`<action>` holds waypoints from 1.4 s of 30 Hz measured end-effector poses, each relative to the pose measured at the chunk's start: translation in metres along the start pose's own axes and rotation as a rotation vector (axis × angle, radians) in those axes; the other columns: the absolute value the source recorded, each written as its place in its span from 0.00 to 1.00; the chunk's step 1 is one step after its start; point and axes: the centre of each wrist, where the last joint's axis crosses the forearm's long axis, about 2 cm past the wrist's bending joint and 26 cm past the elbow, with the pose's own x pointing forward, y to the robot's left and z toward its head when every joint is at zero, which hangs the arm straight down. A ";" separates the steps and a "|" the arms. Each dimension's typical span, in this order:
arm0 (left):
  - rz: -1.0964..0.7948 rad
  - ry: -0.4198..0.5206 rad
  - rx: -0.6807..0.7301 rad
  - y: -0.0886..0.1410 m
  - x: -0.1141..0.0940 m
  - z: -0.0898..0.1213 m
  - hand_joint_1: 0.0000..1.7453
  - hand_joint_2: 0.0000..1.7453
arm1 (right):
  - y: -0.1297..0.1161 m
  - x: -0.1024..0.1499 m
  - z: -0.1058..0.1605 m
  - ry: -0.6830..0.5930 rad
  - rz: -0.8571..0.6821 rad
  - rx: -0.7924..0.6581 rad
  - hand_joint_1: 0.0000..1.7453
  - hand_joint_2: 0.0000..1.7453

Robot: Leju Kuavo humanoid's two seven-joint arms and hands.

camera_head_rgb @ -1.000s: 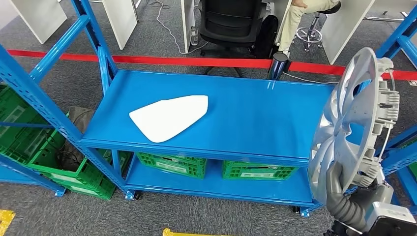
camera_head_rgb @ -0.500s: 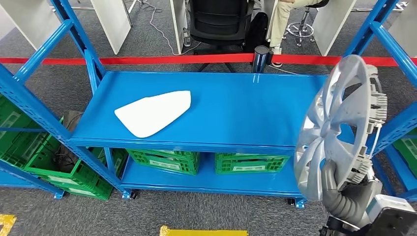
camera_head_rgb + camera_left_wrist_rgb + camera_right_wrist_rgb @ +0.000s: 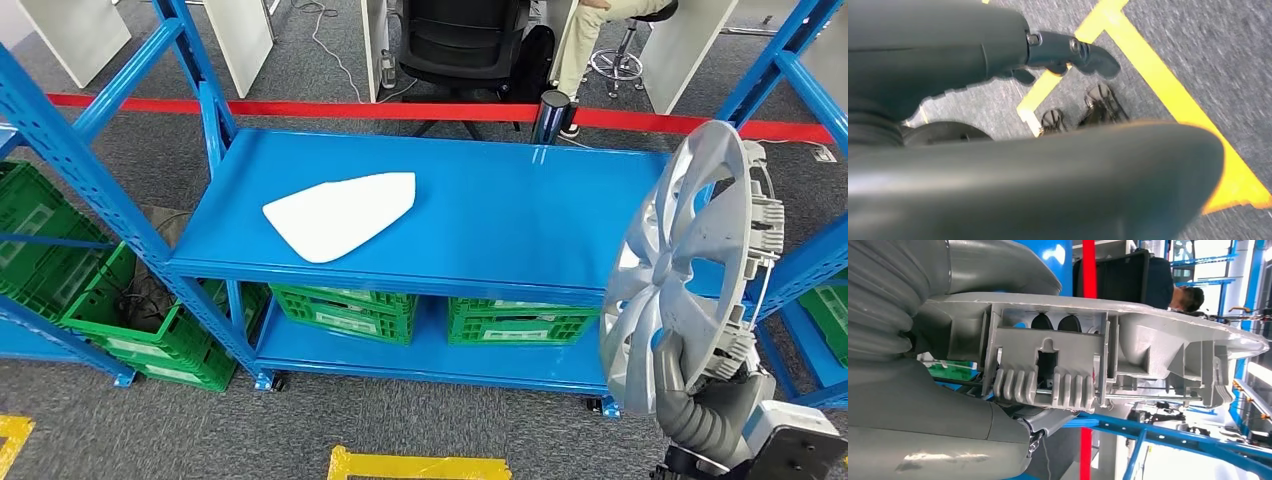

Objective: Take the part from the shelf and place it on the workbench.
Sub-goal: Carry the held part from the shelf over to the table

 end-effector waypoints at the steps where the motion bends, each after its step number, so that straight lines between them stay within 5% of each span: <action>1: 0.000 0.000 0.000 0.000 0.000 0.000 0.00 0.00 | 0.000 0.000 0.000 0.001 0.001 0.000 1.00 1.00; 42: -0.009 0.013 -0.023 -0.003 0.000 0.000 0.00 0.00 | 0.002 -0.006 -0.002 0.014 0.015 0.013 1.00 1.00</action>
